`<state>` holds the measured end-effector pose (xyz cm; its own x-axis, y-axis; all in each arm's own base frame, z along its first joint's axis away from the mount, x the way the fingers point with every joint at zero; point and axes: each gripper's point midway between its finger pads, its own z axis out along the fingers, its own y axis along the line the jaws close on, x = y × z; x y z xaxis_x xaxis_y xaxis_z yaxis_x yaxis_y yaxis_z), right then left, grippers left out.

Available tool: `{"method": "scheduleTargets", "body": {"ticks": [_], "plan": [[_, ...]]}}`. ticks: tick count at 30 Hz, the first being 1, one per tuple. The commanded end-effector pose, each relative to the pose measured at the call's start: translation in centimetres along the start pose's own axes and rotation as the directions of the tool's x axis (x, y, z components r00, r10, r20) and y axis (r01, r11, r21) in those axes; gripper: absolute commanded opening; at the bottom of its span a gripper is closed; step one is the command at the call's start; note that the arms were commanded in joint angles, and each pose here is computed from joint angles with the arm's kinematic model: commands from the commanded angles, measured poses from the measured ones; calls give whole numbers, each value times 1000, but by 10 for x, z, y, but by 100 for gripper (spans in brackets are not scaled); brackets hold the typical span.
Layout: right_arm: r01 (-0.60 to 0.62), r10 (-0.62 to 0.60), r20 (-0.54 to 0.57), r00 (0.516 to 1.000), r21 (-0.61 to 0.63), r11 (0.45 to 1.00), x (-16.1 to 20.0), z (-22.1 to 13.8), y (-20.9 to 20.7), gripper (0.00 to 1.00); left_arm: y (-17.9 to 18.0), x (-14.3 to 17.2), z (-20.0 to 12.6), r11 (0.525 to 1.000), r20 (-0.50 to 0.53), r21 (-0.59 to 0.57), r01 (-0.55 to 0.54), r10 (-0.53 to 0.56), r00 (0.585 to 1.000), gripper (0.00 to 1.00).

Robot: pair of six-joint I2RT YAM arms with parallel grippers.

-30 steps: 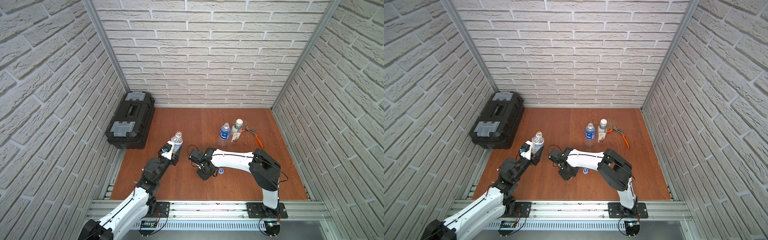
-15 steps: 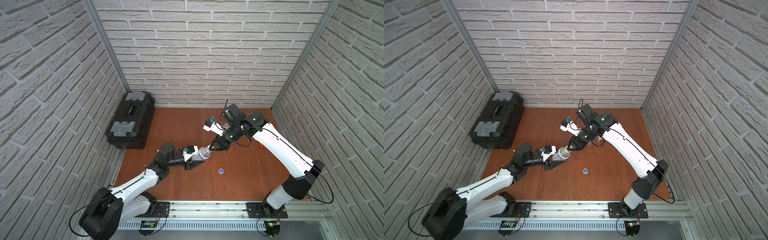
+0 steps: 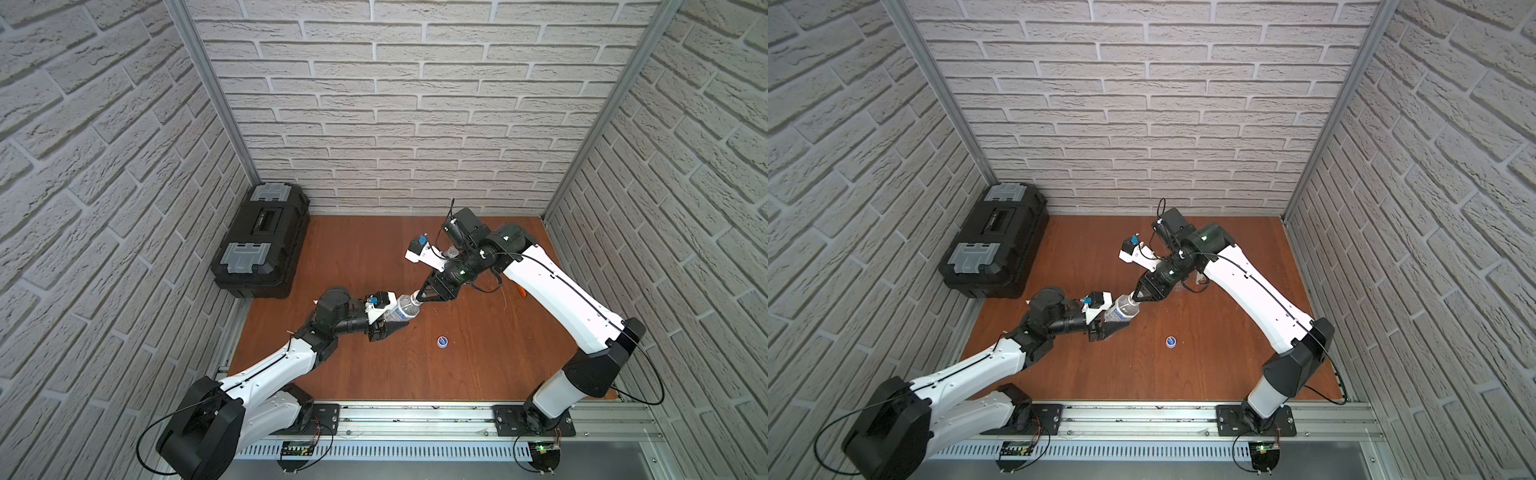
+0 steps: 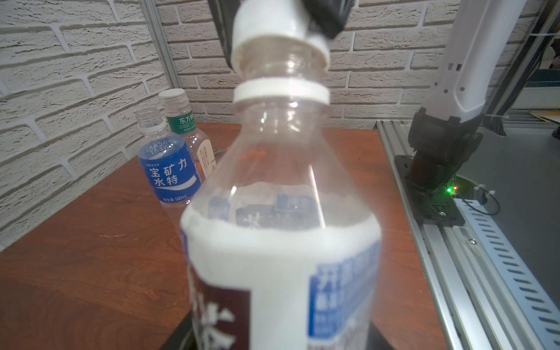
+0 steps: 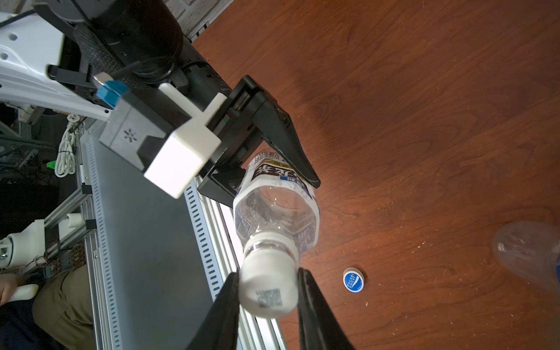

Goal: Screw on the bottle caps
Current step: Screw the bottle cap onto the plastic bottle.

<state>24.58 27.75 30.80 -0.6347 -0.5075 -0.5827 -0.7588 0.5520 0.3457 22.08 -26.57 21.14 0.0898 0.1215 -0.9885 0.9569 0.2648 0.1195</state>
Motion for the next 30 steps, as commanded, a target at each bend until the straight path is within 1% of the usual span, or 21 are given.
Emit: {"method": "scheduleTargets", "body": {"ticks": [1,5,13,18,23,27,30], "plan": [[27,-28,-7,1000,-59,998,-1,-3,10,30,-7,-18,3,997,44,50,-62,60,997,55],[26,-28,-29,999,-66,997,2,0,9,30,-9,-18,5,996,39,59,-63,61,997,54],[24,-31,-108,994,-62,998,14,9,4,30,-9,-20,6,996,31,59,-73,72,997,53],[49,-46,-130,990,23,999,18,8,-12,30,-9,-19,5,996,27,53,-69,68,997,50],[58,-53,-128,990,37,998,18,7,-15,30,-10,-21,3,996,32,46,-75,74,997,50],[53,-55,-114,992,-14,998,16,9,-7,30,-13,-22,4,995,34,56,-79,77,996,50],[52,-58,-128,990,-46,998,19,14,-3,29,-15,-24,5,994,34,66,-87,85,996,49]]}}
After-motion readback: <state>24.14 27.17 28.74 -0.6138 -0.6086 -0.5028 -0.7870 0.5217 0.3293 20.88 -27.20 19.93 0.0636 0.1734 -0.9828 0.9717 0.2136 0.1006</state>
